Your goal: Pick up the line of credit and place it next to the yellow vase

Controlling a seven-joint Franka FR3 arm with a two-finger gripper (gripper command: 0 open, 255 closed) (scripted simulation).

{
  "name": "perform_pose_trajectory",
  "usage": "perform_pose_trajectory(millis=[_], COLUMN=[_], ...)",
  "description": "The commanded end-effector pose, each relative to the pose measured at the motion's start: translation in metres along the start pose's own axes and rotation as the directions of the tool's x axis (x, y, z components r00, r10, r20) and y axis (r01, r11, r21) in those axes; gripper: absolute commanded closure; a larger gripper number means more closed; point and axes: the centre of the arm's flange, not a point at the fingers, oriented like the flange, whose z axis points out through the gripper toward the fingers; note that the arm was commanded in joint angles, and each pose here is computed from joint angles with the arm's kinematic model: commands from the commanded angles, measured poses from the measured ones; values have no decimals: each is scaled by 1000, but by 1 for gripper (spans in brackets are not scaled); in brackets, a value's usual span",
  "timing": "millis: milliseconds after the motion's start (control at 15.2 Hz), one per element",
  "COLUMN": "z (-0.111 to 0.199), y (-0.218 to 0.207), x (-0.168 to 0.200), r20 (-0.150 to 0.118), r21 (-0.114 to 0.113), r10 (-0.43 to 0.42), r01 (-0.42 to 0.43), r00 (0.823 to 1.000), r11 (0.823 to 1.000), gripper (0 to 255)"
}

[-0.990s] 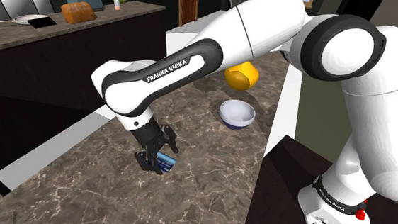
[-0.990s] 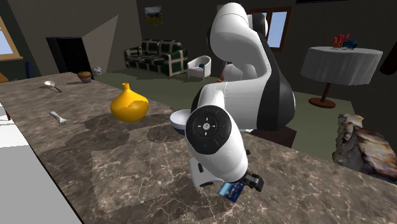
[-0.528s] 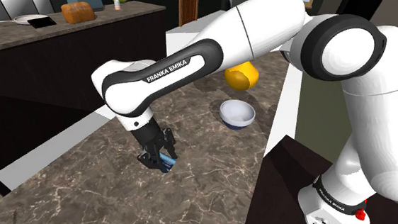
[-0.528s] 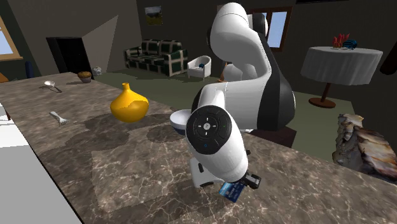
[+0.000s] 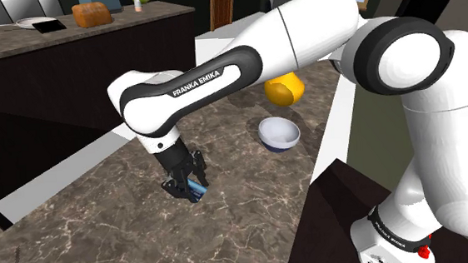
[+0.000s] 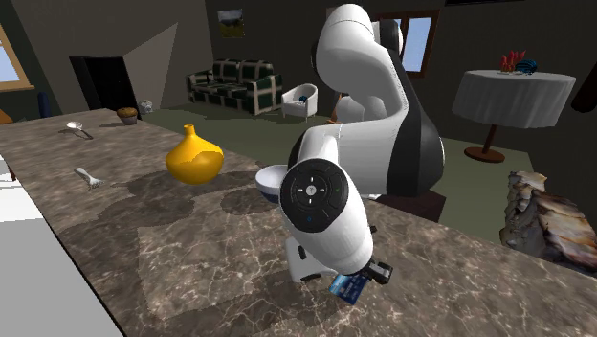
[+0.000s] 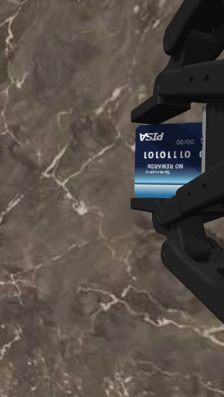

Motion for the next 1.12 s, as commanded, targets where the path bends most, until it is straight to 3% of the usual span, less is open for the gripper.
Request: perform_pose_trajectory(millis=[0, 1056], z=[-4, -75], y=[0, 0], x=[-3, -49], r20=[0, 0], r21=[0, 0], r10=[0, 0], r01=[0, 0], r00=[1000, 1000], r11=[1000, 1000], gripper=[255, 255])
